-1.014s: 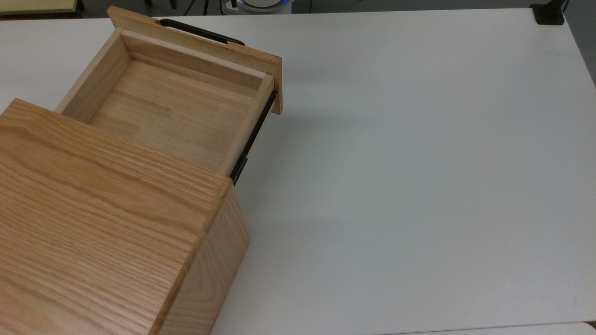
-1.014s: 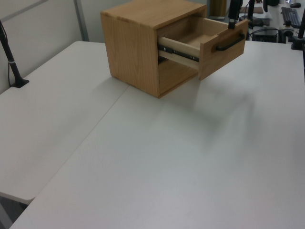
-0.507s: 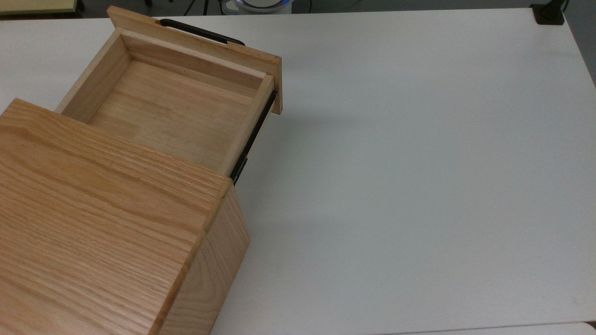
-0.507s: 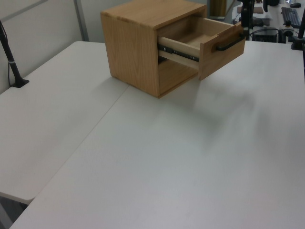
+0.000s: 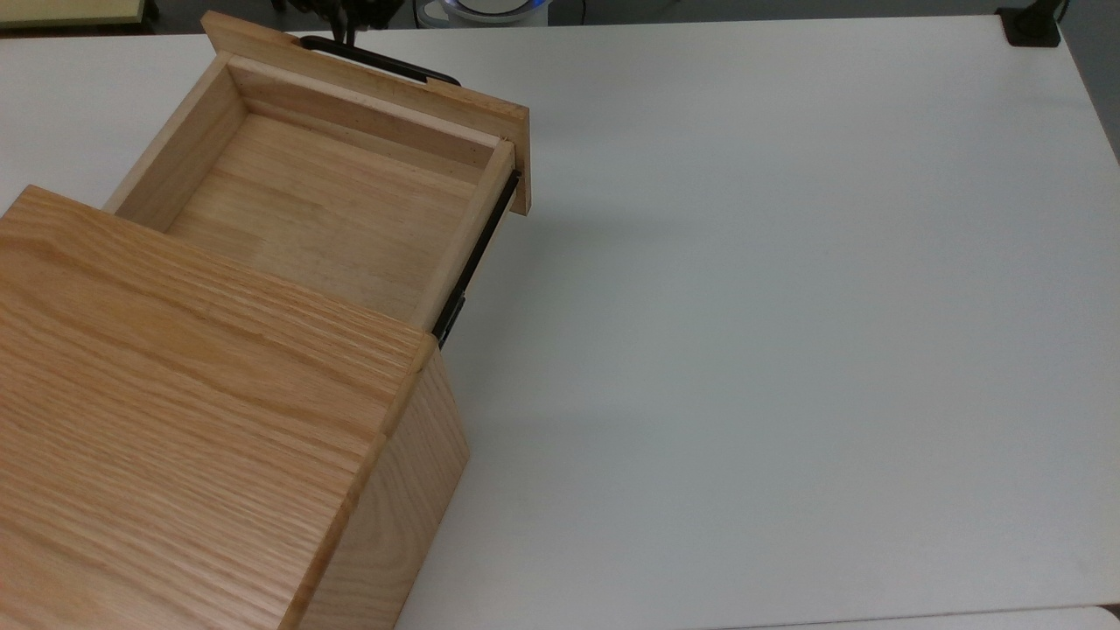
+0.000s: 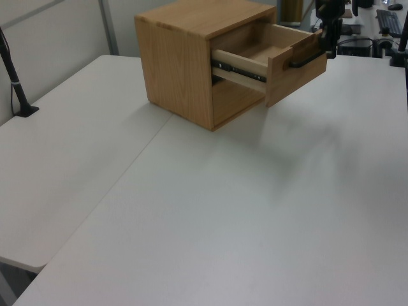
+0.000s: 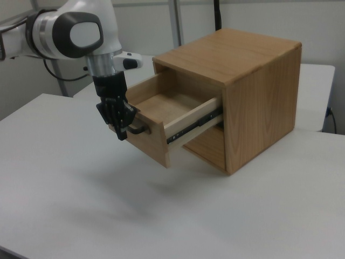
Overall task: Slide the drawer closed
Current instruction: 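Lower the gripper against the drawer front beside the black handle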
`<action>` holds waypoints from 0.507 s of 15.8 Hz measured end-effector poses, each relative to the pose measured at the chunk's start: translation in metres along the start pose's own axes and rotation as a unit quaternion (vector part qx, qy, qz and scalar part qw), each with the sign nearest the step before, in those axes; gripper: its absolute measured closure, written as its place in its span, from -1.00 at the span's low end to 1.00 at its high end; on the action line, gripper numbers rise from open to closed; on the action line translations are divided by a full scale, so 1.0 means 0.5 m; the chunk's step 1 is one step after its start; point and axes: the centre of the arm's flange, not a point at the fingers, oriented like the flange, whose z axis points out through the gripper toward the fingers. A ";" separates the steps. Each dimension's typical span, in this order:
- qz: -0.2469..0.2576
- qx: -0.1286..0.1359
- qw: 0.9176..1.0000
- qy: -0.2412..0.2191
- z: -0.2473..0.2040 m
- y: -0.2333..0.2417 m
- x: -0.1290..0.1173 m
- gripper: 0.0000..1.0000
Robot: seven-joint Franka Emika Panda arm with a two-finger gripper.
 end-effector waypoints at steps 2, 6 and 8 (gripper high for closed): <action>0.033 0.001 0.999 0.019 0.003 -0.010 0.009 0.93; 0.116 0.011 0.991 0.070 0.004 -0.046 0.042 0.93; 0.141 0.020 0.984 0.105 0.002 -0.049 0.067 0.99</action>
